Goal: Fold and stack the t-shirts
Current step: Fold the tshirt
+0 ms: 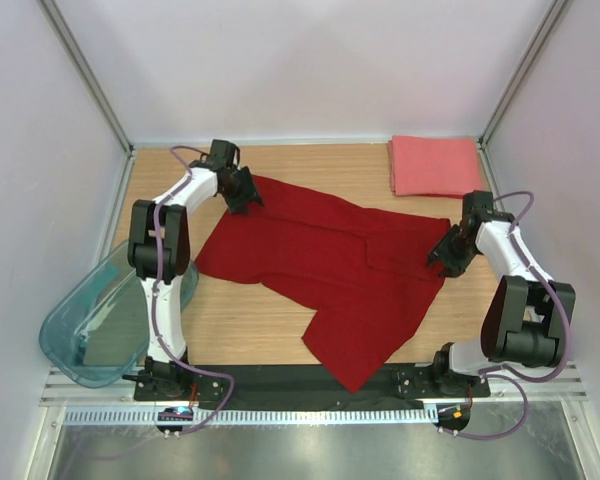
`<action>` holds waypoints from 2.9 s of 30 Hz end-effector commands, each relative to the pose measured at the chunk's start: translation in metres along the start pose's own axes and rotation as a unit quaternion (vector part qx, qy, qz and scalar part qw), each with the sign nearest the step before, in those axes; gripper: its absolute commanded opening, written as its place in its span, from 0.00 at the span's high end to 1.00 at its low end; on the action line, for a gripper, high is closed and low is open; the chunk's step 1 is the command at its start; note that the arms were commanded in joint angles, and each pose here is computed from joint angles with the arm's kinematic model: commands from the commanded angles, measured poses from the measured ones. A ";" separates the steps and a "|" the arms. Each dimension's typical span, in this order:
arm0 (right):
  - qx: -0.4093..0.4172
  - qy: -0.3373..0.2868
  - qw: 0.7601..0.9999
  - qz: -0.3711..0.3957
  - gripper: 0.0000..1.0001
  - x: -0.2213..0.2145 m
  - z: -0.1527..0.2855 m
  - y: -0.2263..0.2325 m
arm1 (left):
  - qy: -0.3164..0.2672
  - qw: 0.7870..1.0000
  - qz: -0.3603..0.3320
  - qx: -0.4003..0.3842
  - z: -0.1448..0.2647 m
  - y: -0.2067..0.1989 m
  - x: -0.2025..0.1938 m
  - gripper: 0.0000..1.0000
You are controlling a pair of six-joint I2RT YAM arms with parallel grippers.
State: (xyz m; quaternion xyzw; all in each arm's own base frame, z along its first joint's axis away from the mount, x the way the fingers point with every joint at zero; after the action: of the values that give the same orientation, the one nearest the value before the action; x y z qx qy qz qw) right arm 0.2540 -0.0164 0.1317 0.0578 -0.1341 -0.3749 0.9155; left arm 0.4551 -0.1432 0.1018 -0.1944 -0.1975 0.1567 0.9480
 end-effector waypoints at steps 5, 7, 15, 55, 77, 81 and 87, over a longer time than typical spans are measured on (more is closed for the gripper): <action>0.030 0.029 0.999 0.016 0.59 -0.012 -0.012 0.000 | 0.018 0.998 0.034 -0.059 0.017 -0.010 -0.018 0.50; 0.033 0.024 0.999 0.022 0.59 -0.009 -0.016 0.002 | 0.019 0.997 0.031 -0.064 0.024 -0.012 -0.021 0.50; 0.011 0.017 0.998 0.058 0.60 0.002 -0.029 -0.001 | 0.031 0.996 0.031 -0.072 0.039 -0.009 -0.037 0.50; 0.098 0.077 0.992 -0.016 0.99 -0.004 0.015 0.034 | 0.130 0.957 -0.185 -0.181 0.002 -0.206 -0.230 0.43; 0.102 0.073 0.992 -0.029 0.99 0.004 0.021 0.041 | 0.144 0.955 -0.178 -0.189 -0.031 -0.230 -0.243 0.60; 0.099 0.070 0.992 -0.025 0.99 0.004 0.022 0.040 | 0.152 0.953 -0.179 -0.190 -0.036 -0.231 -0.249 0.61; 0.101 0.067 0.992 -0.026 0.99 0.004 0.023 0.040 | 0.152 0.953 -0.192 -0.181 -0.036 -0.230 -0.253 0.68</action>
State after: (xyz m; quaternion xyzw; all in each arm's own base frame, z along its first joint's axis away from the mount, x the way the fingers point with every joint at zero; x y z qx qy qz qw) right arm 0.2735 0.0092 0.1500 0.1739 -0.0872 -0.3862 0.9017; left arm 0.3001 -0.4411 0.0778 -0.3332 -0.0961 -0.0864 0.9339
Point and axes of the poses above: each gripper's point midway between its finger pads, its own z axis back along the fingers, its own y axis along the line the jaws close on, x = y × z, the point moved 6 cm from there along z, back along the fingers, and after that the axes turned 1 degree about -z, right-handed, at the moved point
